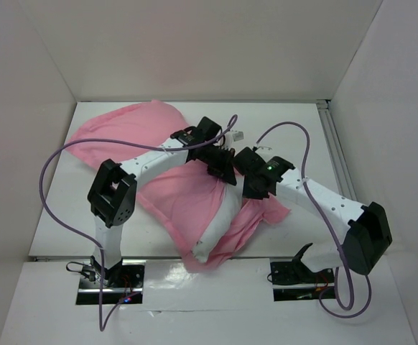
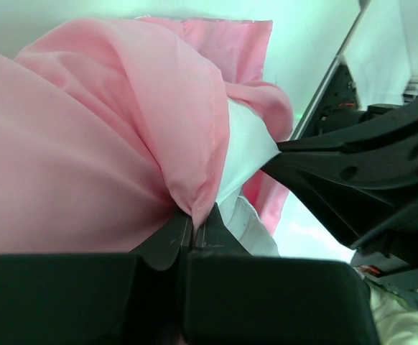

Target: Put the pillow into the pillowcase

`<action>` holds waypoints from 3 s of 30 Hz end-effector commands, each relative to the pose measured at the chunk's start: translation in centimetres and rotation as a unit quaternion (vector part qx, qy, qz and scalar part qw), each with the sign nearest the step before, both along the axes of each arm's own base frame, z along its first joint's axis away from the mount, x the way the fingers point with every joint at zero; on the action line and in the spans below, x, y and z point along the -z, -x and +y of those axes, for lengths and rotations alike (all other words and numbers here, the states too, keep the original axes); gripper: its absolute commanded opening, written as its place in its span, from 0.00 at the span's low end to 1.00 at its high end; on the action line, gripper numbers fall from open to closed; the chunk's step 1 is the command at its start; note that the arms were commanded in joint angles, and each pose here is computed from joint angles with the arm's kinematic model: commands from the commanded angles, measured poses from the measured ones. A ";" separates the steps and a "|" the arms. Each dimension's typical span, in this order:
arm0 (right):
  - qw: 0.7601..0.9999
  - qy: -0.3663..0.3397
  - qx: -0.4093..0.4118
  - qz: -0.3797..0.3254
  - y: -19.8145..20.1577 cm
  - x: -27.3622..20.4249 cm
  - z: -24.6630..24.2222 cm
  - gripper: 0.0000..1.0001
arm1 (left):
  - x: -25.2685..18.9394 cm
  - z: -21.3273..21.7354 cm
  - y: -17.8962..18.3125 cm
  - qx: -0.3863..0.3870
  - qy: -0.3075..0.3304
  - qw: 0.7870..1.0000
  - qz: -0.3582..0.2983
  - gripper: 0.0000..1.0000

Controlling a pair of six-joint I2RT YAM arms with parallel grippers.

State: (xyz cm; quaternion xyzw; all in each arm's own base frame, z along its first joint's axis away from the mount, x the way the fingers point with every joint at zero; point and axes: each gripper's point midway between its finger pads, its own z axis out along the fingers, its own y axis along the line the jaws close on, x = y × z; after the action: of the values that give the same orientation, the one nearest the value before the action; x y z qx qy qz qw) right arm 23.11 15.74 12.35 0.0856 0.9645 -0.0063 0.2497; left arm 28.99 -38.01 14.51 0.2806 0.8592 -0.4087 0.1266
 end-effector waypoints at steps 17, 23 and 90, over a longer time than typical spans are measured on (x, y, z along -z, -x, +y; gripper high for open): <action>0.998 0.008 0.044 0.032 2.5 2.5 -4.6 0.10 | 4.5 4.2 -3.4 -0.051 0.000 0.997 0.061 0.00; 0.999 -0.023 0.034 0.030 1.7 3.2 -3.1 0.19 | 4.0 4.3 -2.9 -0.051 0.006 0.997 0.063 0.00; 0.982 -0.077 -0.068 -0.160 -5.1 -11.0 -1.5 0.67 | -0.7 3.7 -0.3 -0.079 -0.085 0.993 0.035 0.34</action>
State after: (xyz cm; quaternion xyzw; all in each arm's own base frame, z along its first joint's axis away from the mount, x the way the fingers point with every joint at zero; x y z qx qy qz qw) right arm 28.16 16.37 18.89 0.0207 0.9324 0.1248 0.3387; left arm 31.25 -36.88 14.06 0.1999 0.8950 -0.3798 0.1219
